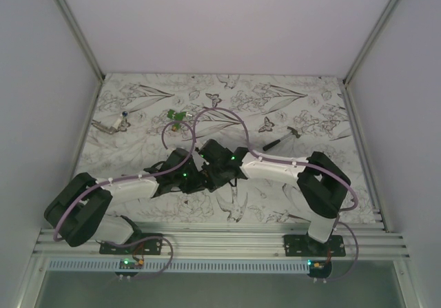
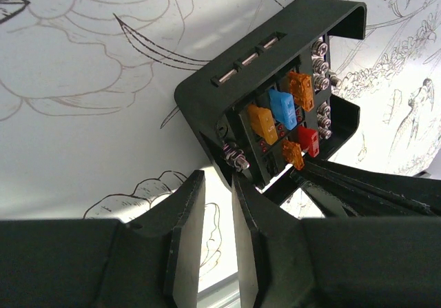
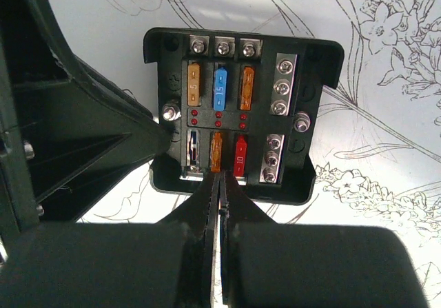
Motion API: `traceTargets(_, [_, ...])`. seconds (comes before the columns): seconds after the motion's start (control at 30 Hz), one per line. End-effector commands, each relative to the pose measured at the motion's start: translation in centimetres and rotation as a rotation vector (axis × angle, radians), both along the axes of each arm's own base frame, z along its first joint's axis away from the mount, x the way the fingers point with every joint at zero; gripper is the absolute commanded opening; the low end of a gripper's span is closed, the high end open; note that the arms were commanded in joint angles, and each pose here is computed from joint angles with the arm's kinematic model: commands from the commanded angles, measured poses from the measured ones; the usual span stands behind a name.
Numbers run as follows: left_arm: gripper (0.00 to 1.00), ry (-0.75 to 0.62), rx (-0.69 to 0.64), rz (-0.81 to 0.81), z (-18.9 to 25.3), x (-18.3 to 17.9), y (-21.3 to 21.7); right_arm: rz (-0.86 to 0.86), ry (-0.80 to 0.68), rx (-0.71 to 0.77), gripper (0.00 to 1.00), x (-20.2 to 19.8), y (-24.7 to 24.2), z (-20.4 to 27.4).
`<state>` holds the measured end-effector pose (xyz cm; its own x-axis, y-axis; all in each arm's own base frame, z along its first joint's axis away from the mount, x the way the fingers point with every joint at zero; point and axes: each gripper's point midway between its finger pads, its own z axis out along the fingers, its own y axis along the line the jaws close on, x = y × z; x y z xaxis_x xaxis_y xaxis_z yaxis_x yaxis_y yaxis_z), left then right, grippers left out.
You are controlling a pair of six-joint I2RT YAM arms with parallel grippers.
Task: Snap on the fuse box
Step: Install the fuse at the fuse box base.
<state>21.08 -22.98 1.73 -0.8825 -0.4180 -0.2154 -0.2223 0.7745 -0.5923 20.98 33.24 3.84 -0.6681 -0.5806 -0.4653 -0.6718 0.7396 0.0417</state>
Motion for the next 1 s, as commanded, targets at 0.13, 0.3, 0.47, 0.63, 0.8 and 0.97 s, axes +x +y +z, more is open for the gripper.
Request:
traceTargets(0.13, [0.25,-0.009,-0.006,-0.002,0.3,0.4,-0.5,-0.012,-0.007,-0.016,0.02,0.2,-0.5,0.4])
traceTargets(0.3, [0.25,-0.009,-0.004,0.000,0.3,0.5,-0.5,-0.019,-0.057,0.069,0.11,0.7,0.3,3.3])
traceTargets(0.47, [0.25,-0.008,-0.004,-0.008,0.2,0.6,-0.7,-0.031,-0.075,0.085,0.13,1.4,1.0,3.6])
traceTargets(0.63, [0.25,-0.005,-0.006,-0.011,0.2,0.5,-0.8,-0.025,-0.057,0.065,0.12,1.6,1.5,2.4])
traceTargets(0.8, [0.25,-0.006,-0.005,-0.012,0.2,0.5,-0.8,-0.026,-0.052,0.058,0.12,1.7,1.7,1.9])
traceTargets(0.97, [0.24,-0.002,-0.006,-0.013,0.2,0.5,-0.8,-0.029,-0.054,0.059,0.11,2.0,1.9,1.8])
